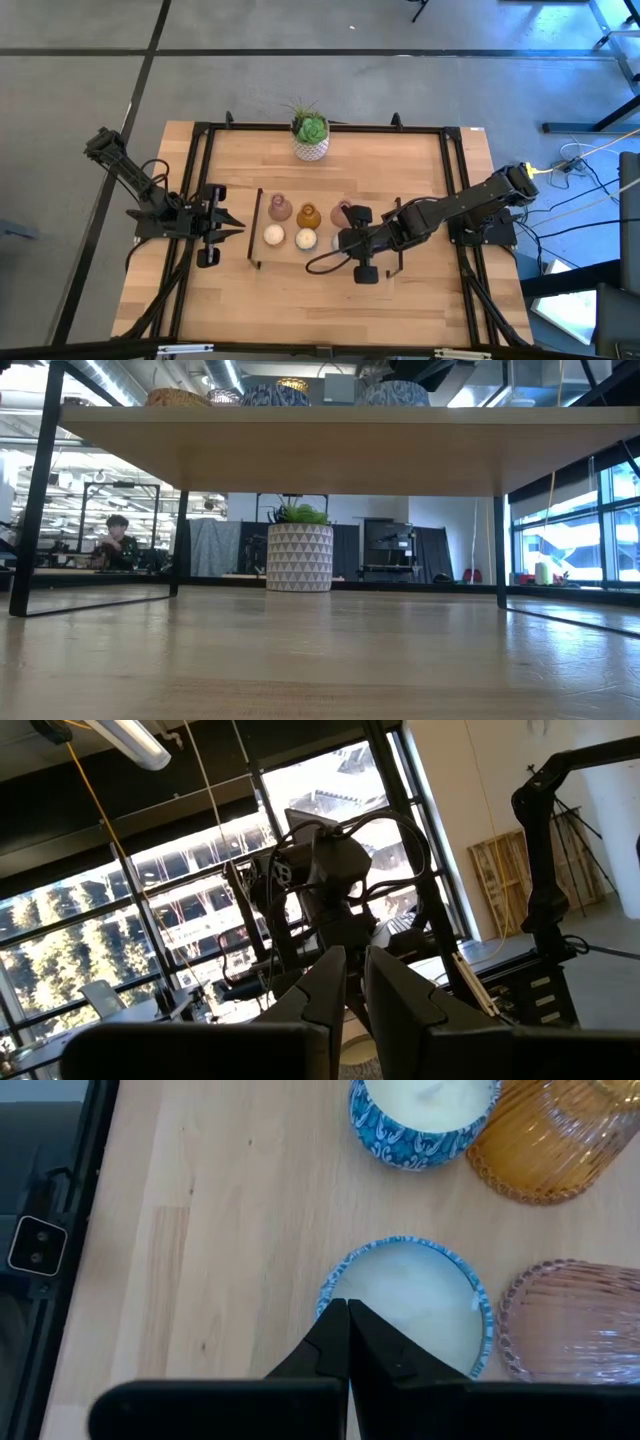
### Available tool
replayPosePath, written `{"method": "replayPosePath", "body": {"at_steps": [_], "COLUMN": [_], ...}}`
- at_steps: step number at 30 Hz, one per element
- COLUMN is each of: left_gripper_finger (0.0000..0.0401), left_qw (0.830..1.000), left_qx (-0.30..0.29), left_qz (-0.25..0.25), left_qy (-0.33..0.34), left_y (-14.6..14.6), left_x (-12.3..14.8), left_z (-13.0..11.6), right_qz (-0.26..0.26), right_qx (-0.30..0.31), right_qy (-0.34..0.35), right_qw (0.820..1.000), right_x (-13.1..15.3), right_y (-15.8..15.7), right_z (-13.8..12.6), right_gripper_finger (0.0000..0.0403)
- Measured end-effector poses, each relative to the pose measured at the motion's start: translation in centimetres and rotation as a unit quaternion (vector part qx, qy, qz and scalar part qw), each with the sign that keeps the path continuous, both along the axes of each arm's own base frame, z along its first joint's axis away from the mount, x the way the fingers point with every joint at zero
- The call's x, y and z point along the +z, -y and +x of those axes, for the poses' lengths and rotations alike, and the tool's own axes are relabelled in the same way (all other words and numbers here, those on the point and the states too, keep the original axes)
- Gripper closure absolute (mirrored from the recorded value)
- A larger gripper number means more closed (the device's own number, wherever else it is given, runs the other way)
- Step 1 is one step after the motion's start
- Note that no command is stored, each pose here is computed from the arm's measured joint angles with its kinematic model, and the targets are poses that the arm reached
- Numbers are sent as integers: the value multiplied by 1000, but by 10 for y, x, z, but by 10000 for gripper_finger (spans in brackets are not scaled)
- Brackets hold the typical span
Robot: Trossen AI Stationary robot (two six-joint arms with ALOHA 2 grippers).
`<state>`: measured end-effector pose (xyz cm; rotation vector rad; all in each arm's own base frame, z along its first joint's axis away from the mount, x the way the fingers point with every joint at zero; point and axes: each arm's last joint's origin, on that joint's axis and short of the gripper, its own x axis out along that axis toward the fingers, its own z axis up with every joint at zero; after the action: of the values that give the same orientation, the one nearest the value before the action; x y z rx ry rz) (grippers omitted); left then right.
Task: Pick & Place candle stick holders
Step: Adjust the blue scented candle on the shelf, then adjust the pink glass candle on the shelf
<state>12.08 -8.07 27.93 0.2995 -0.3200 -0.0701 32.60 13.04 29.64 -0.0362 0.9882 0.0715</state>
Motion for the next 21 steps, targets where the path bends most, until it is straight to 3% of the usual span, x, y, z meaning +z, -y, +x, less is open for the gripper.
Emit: {"method": "replayPosePath", "body": {"at_steps": [6,11,14,18,21], "left_gripper_finger": [365,365,365,365,365], "left_qw": [1000,1000,1000,1000,1000], "left_qx": [0,0,2,3,3], "left_qz": [0,0,0,0,0], "left_qy": [0,0,-1,-1,-3], "left_y": [0,0,0,0,0], "left_x": [0,0,0,0,0], "left_z": [0,0,0,0,0], "right_qz": [-23,-94,-178,-301,-343], "right_qx": [-2,-3,-23,-81,-125], "right_qy": [27,105,158,199,200], "right_qw": [999,990,971,929,909], "right_x": [3,29,49,63,71], "right_y": [-1,-15,-25,-29,-17], "right_z": [3,3,-1,-9,-15], "right_gripper_finger": [403,403,403,403,403]}}
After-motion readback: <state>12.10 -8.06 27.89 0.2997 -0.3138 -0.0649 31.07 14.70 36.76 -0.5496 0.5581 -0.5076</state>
